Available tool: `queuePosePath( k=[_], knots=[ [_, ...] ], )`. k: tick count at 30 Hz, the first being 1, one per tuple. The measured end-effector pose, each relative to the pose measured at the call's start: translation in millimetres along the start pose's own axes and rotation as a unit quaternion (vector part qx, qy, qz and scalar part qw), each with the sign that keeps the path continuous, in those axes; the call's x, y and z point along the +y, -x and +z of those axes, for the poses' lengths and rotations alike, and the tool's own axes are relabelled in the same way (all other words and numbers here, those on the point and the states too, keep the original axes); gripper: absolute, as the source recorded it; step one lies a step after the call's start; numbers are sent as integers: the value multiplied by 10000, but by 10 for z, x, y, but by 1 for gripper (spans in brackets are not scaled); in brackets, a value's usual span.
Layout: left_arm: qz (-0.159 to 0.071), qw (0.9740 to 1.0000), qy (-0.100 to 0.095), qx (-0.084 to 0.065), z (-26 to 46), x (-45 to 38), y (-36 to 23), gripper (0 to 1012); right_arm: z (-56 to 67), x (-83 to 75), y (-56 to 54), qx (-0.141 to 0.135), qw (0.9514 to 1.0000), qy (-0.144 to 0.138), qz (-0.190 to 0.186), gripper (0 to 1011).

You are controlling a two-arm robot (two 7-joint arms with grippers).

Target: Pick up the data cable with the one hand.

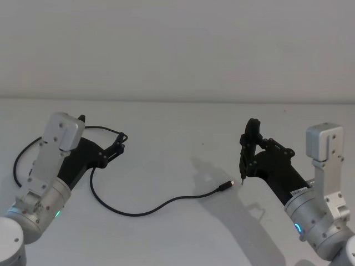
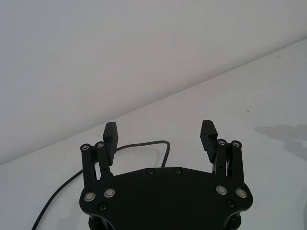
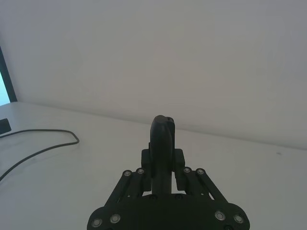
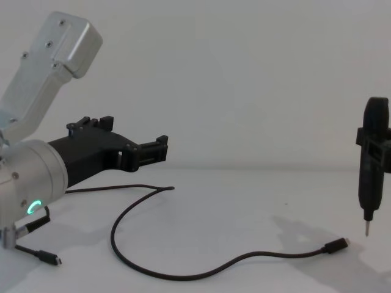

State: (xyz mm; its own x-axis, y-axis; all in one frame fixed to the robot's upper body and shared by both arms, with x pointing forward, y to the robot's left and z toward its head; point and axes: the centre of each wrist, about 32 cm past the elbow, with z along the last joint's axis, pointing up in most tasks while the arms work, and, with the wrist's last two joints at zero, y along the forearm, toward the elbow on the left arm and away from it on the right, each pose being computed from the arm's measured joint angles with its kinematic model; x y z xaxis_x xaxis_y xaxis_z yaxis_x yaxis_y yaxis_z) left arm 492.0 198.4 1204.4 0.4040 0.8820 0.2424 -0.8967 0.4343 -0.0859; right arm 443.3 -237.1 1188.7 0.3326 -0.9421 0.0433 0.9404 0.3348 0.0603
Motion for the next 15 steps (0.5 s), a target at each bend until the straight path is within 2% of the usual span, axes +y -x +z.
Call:
queuePosePath(
  k=[15],
  knots=[
    [-36,10000,5,-8,9,0,-3,1001,0,0,0,0,10000,0,0,274]
  ],
)
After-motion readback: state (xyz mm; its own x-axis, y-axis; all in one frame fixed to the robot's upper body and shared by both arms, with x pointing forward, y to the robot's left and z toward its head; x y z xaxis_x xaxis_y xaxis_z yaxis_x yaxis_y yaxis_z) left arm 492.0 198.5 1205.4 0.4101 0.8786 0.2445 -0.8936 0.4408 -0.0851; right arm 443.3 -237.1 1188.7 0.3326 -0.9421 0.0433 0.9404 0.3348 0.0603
